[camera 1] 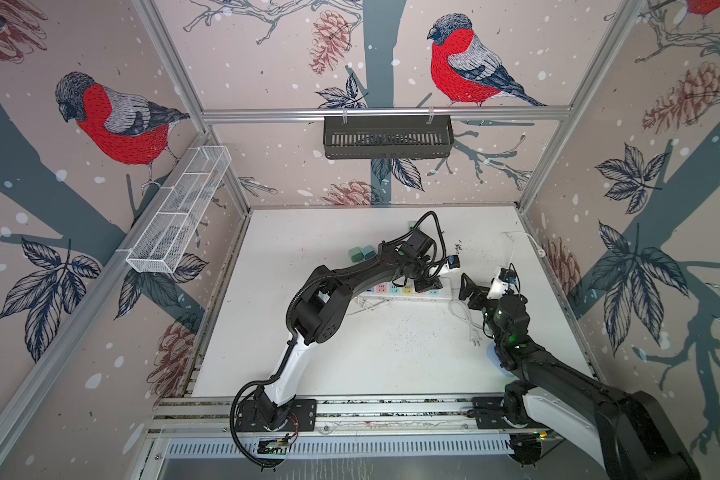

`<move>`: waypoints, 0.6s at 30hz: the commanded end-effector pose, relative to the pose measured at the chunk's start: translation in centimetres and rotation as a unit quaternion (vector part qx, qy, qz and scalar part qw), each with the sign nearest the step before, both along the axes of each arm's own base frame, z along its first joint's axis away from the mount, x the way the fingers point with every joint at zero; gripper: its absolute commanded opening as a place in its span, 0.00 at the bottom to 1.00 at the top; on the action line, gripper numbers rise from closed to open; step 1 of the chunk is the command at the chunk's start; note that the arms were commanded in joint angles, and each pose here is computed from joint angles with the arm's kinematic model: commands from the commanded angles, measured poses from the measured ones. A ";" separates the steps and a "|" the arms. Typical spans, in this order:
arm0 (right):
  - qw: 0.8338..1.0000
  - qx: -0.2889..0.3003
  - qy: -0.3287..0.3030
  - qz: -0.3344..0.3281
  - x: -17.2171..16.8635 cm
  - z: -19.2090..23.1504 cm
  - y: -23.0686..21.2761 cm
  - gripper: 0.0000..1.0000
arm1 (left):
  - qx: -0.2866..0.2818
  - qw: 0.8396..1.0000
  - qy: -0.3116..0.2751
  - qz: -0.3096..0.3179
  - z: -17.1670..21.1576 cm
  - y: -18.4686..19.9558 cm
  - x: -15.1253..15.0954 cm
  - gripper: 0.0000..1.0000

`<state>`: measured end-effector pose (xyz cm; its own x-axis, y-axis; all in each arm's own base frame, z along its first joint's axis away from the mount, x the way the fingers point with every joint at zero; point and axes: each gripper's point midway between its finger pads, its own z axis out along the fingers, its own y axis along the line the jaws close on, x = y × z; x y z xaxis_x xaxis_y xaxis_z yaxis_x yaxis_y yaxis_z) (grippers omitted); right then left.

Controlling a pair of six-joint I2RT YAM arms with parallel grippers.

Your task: Insert the plug

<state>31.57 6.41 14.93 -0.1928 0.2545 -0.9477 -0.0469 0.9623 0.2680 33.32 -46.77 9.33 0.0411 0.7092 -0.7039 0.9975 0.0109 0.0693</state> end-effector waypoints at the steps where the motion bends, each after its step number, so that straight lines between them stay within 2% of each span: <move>1: 1.000 0.004 -0.022 -0.002 0.1 1.1 0.0 1.00 | -0.008 1.000 0.005 -0.021 0.0 -0.3 -0.5 0.00; 18: 1.000 0.004 -0.027 -0.002 -0.1 1.2 0.0 1.00 | 0.011 1.000 0.007 -0.017 -1.9 -0.1 -0.1 0.00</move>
